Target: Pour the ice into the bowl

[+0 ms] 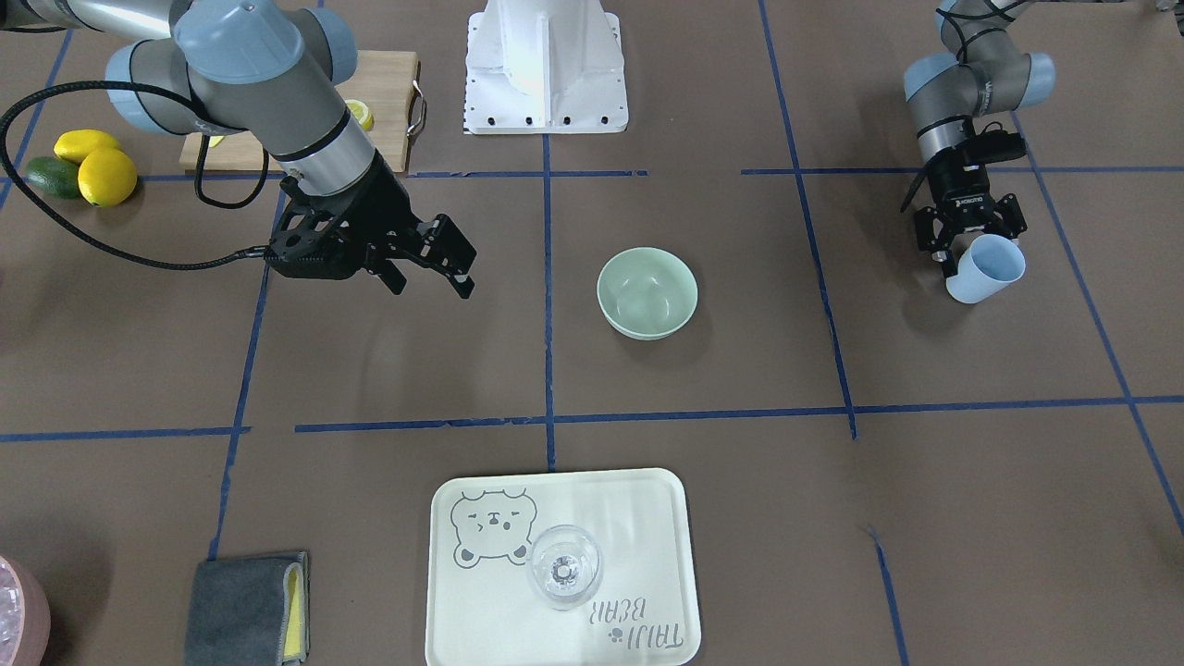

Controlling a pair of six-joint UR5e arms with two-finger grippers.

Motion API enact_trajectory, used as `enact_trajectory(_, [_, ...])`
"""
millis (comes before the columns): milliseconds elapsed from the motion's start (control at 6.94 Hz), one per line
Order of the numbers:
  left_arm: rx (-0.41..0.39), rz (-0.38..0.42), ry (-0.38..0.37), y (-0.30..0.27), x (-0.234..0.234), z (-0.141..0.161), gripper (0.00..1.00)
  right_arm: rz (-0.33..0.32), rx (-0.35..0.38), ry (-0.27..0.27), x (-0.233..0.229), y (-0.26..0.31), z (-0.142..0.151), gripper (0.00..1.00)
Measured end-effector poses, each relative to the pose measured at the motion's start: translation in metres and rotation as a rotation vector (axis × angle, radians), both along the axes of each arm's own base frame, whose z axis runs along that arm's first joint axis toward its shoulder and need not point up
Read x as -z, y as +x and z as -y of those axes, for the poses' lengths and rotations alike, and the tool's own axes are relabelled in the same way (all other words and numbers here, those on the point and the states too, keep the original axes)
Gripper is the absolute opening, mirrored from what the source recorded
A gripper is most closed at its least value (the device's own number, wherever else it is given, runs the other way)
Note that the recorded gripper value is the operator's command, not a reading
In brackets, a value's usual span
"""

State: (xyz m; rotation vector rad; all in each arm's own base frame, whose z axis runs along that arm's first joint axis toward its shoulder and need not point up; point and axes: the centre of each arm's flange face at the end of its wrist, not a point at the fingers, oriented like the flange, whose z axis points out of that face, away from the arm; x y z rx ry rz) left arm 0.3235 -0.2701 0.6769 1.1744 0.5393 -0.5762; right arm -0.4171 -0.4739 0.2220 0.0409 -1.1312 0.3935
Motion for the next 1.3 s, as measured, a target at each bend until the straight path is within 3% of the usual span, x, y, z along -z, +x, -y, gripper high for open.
enact_trajectory(144, [0.004,-0.005,-0.007,0.001,0.001,0.003,0.68,0.001,0.0,0.001,0.001,0.0,0.0,1.0])
enact_trajectory(288, [0.004,-0.007,-0.014,0.001,0.001,0.005,0.37,0.002,0.0,0.001,0.001,0.001,0.0,1.0])
enact_trajectory(432, [0.0,-0.007,-0.021,0.001,0.001,0.006,0.15,0.002,0.0,0.001,0.001,0.001,0.0,1.0])
enact_trajectory(576, [-0.004,-0.001,-0.024,0.001,0.001,0.006,0.0,0.002,0.0,0.002,0.002,0.001,0.0,1.0])
enact_trajectory(1008, [-0.041,-0.023,-0.004,-0.009,0.019,0.018,0.0,0.002,-0.002,0.002,0.002,0.001,0.0,1.0])
enact_trajectory(1296, [-0.153,0.06,0.127,0.01,0.083,0.046,0.0,0.003,-0.004,0.003,0.002,0.003,0.0,1.0])
